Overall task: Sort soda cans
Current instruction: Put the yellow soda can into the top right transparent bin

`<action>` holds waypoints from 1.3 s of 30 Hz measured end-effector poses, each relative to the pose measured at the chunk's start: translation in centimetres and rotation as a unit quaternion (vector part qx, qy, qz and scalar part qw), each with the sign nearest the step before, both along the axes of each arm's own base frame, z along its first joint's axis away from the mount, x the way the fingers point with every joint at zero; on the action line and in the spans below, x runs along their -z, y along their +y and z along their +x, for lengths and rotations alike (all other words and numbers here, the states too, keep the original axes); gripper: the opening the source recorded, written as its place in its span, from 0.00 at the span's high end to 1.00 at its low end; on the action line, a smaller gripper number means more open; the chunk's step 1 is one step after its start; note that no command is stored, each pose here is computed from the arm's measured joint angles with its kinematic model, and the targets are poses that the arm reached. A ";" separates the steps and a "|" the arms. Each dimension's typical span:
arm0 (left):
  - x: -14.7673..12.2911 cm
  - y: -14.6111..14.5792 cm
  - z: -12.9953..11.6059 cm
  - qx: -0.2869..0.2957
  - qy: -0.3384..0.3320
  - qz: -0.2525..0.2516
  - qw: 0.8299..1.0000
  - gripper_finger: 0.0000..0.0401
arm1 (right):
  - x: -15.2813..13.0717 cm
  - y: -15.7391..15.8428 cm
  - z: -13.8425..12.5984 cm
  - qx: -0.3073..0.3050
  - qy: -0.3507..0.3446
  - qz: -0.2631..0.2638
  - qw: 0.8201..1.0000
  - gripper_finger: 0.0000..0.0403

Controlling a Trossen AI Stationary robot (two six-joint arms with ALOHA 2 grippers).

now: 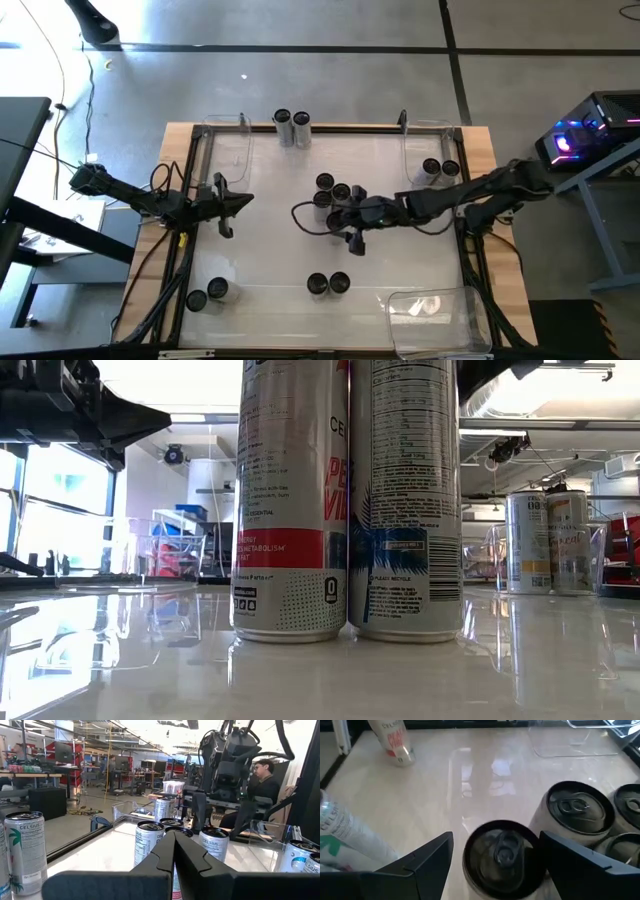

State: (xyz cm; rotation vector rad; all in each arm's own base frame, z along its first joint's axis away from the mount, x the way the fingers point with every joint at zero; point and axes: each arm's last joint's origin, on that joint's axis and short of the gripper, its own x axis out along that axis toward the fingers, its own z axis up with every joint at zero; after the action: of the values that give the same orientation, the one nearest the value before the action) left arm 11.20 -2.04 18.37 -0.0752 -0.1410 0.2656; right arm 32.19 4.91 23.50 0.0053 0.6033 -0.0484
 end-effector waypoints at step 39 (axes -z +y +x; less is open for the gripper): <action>0.0 0.0 0.0 0.001 -0.001 -0.003 1.000 1.00 | -0.4 1.2 -0.3 0.041 -0.027 -0.033 0.998 0.28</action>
State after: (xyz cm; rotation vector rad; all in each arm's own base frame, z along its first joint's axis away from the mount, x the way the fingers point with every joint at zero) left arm 11.20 -2.04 18.37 -0.0823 -0.1413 0.2648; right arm 31.89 6.13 23.88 -0.0328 0.5473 -0.1484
